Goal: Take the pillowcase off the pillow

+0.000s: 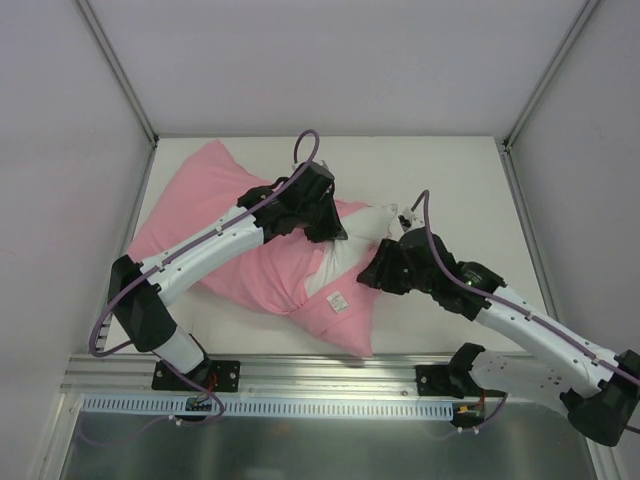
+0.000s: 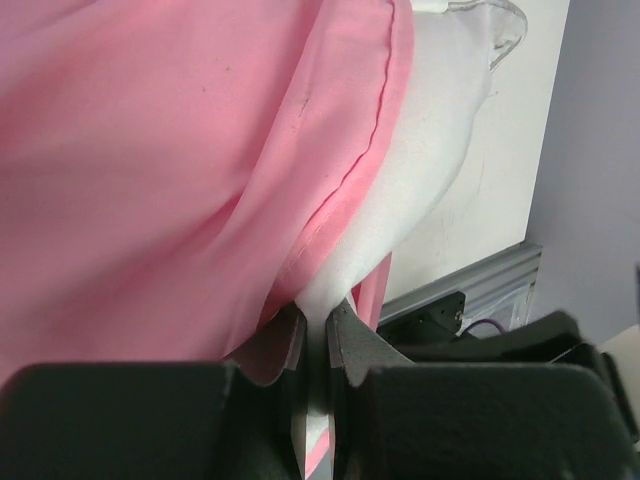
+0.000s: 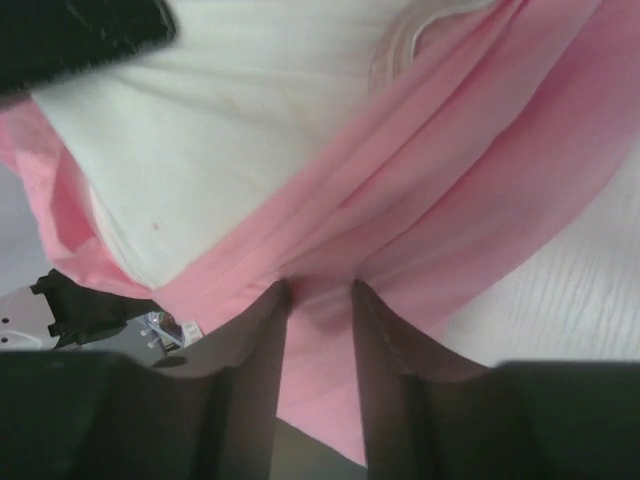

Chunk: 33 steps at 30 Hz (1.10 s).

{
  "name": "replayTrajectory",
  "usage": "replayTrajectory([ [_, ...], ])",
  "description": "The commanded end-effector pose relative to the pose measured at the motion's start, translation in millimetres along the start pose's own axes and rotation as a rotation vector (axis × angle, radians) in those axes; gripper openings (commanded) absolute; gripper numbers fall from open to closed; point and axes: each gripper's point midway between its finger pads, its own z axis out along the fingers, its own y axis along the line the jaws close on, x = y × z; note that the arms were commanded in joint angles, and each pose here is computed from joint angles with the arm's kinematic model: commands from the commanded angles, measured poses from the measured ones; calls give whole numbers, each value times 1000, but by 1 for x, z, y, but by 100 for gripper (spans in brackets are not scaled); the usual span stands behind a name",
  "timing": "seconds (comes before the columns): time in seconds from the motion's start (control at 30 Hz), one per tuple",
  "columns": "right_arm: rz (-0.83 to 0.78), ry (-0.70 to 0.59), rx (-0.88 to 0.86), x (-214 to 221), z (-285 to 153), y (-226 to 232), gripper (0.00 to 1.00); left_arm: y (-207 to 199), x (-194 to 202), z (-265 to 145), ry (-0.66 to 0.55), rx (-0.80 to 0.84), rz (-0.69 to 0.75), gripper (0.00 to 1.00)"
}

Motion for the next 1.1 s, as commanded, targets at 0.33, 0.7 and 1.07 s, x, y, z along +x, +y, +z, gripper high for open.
replayTrajectory([
  [0.33,13,-32,29,55,-18,-64,1,-32,-60,-19,-115,141,-52,0],
  [0.7,-47,-128,98,-7,-27,-27,86,-24,-43,-17,-66,152,-70,0],
  [1.07,26,-76,-38,-37,9,38,86,-21,-36,-23,-54,163,-61,0],
])
